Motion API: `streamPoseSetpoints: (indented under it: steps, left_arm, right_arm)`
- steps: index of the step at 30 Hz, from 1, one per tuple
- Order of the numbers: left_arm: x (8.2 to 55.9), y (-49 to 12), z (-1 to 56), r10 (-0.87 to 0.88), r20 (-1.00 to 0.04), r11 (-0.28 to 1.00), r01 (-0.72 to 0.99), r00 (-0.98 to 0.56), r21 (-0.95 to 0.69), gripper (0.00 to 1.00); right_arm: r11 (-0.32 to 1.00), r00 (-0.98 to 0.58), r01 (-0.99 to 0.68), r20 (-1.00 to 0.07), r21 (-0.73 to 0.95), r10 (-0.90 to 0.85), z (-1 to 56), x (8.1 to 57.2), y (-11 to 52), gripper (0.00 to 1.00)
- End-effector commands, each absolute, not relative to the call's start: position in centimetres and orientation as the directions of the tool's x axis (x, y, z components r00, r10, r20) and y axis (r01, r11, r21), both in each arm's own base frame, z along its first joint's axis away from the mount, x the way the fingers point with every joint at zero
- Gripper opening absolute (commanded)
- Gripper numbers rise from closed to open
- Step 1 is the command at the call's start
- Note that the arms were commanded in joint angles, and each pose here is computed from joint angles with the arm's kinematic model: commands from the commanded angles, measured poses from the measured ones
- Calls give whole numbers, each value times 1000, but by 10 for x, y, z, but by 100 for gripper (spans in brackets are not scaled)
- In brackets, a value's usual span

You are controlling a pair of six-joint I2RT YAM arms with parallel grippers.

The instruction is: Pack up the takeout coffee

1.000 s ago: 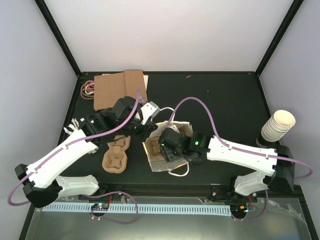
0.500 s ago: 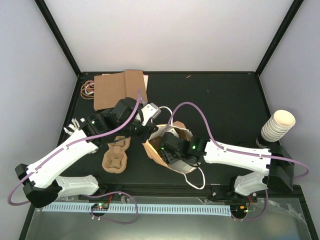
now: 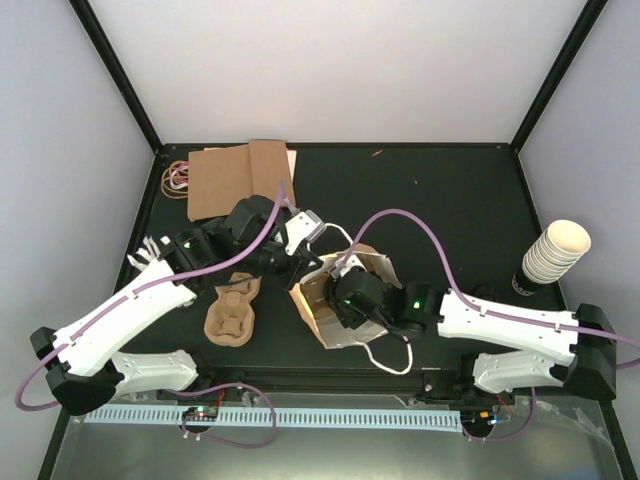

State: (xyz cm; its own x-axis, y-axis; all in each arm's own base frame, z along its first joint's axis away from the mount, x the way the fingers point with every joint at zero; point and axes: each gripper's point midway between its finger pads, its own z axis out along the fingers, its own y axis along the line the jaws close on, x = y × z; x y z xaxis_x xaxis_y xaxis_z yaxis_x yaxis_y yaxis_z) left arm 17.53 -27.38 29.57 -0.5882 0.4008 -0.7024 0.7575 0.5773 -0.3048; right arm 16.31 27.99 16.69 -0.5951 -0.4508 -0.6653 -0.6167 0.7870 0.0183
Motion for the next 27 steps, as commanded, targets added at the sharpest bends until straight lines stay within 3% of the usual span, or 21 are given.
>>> streamPoseSetpoints:
  steps: [1,6,7,8,11,13,14,19,24,27]
  left_arm:
    - [161,-286,301,414,-713,494,797,-566,-346,4]
    - [156,-285,296,424,-698,488,795,-577,-361,9]
    - [155,-285,297,421,-700,485,796,-576,-363,19]
    - [155,-284,300,411,-705,489,793,-577,-364,39]
    - [166,-272,317,333,-739,563,752,-586,-343,76]
    - [169,-261,338,261,-778,593,731,-571,-338,95]
    - [171,-254,351,219,-796,608,717,-564,-341,98]
    - [196,-213,369,60,-804,724,580,-592,-373,99]
    - [223,-208,326,117,-745,790,516,-657,-331,99]
    - [238,-205,312,102,-767,815,495,-634,-302,99]
  right_arm:
    - [794,-569,-604,-661,-67,-489,159,172,281,51]
    - [778,-551,-618,-645,-111,-530,143,156,279,51]
    - [776,-547,-621,-646,-113,-532,141,153,279,51]
    - [776,-546,-621,-649,-109,-529,139,150,277,51]
    - [766,-546,-637,-656,-79,-522,136,142,277,52]
    - [765,-550,-640,-653,-70,-520,134,140,276,52]
    - [765,-552,-640,-651,-69,-521,132,139,275,52]
    - [754,-540,-654,-659,-64,-524,129,132,276,52]
    - [743,-520,-667,-676,-60,-522,131,127,279,52]
    - [745,-513,-664,-692,-54,-508,131,126,279,52]
